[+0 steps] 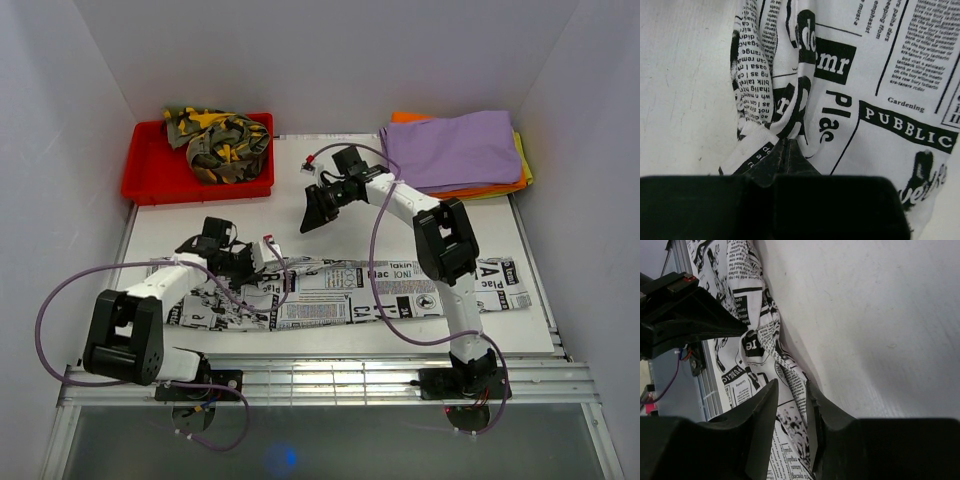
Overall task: Fold and stack the trousers
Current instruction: Fold the trousers
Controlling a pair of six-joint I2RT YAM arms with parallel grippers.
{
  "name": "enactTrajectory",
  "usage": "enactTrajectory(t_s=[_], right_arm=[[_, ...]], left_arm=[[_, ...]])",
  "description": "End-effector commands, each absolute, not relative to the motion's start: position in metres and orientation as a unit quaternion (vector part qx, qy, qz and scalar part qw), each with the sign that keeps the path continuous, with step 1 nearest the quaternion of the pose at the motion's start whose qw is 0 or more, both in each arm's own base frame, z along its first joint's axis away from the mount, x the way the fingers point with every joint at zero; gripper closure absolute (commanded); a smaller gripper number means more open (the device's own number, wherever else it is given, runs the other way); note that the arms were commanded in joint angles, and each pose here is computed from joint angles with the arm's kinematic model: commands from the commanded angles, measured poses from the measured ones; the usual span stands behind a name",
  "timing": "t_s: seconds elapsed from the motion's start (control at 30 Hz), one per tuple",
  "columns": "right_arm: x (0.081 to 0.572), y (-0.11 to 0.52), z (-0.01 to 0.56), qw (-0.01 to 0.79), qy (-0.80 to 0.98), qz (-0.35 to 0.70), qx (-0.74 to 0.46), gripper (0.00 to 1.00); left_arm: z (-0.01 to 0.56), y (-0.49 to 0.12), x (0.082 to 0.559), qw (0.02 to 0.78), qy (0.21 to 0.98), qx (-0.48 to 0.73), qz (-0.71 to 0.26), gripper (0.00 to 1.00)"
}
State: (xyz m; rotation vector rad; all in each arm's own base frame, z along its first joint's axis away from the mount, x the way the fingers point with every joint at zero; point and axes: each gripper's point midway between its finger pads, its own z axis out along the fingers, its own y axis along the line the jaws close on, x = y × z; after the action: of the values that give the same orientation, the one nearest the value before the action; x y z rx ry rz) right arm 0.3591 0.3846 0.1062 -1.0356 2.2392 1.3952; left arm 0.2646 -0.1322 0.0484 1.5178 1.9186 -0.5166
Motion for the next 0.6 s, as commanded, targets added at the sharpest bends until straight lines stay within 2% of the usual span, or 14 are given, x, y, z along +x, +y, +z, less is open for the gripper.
enactTrajectory(t_s=[0.0, 0.2, 0.23, 0.27, 0.37, 0.57], right_arm=[[0.334, 0.395, 0.106, 0.132, 0.762, 0.501, -0.389, 0.66], [0.327, 0.407, 0.097, 0.129, 0.763, 0.490, -0.402, 0.65], [0.327, 0.410, 0.094, 0.132, 0.764, 0.483, -0.407, 0.63], [0.329, 0.414, 0.091, 0.138, 0.765, 0.471, -0.416, 0.55], [0.325, 0.424, 0.082, 0.141, 0.766, 0.452, -0.436, 0.44], [0.320, 0.436, 0.056, 0.143, 0.765, 0.419, -0.468, 0.41]], left_arm=[[0.039, -0.122, 0.275, 0.345, 0.707, 0.605, -0.117, 1.00], [0.023, -0.112, 0.277, 0.356, 0.711, 0.601, -0.079, 1.00], [0.022, -0.113, 0.277, 0.358, 0.710, 0.602, -0.078, 1.00], [0.018, -0.112, 0.274, 0.355, 0.711, 0.602, -0.077, 1.00], [0.020, -0.112, 0.277, 0.373, 0.697, 0.609, -0.062, 1.00], [0.019, -0.112, 0.275, 0.380, 0.685, 0.620, -0.053, 1.00]])
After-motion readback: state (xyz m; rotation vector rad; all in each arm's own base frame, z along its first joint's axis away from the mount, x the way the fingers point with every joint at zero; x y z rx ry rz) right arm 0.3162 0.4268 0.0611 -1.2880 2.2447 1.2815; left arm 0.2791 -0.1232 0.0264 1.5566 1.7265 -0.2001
